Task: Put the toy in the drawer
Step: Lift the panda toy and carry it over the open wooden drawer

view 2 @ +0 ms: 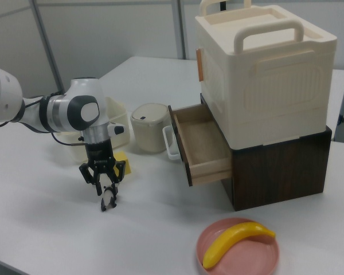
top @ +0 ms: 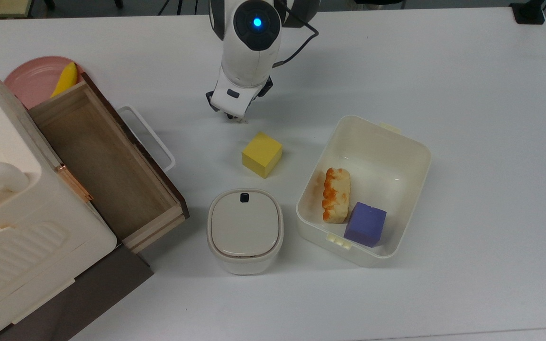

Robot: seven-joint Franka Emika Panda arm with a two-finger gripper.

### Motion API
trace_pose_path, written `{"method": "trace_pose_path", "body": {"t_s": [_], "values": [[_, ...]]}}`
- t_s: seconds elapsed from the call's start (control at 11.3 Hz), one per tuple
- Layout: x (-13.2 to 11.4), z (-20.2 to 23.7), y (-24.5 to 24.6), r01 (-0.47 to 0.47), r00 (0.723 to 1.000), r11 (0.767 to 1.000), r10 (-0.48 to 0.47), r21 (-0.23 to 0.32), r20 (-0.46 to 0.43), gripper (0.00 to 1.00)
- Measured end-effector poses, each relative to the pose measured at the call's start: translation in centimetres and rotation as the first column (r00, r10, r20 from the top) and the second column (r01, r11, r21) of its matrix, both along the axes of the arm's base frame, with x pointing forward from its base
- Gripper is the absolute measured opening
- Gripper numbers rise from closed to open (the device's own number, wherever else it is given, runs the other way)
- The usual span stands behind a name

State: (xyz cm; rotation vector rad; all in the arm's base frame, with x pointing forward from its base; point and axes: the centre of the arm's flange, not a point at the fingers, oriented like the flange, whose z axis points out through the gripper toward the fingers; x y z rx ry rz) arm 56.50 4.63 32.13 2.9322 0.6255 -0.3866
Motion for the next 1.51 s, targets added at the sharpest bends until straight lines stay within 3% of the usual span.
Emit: {"method": "trace_pose_path", "body": {"t_s": [0.09,0.27,0.44,0.53,0.8,1.06,1.24,1.42,1.51], "values": [[0.0,-0.2,0.2,-0.003,1.000,1.000,0.003,0.000,-0.003,0.53],[0.1,0.2,0.2,-0.010,1.000,1.000,0.010,0.001,0.003,0.38],[0.5,1.8,0.2,-0.037,0.999,0.999,0.036,0.009,0.031,0.38],[1.1,4.2,-0.1,-0.040,0.998,0.999,0.039,0.016,0.054,0.38],[3.7,16.7,-3.7,0.011,0.983,0.988,-0.039,0.153,0.178,0.38],[5.1,23.7,-10.2,0.012,0.935,0.988,-0.066,0.156,0.348,0.38],[6.4,25.6,-14.0,-0.014,0.866,0.994,-0.042,0.108,0.498,0.38],[7.5,25.9,-16.6,-0.012,0.806,0.999,-0.009,0.031,0.592,0.38],[7.9,25.3,-17.5,-0.006,0.796,1.000,0.003,0.002,0.606,0.38]]}}
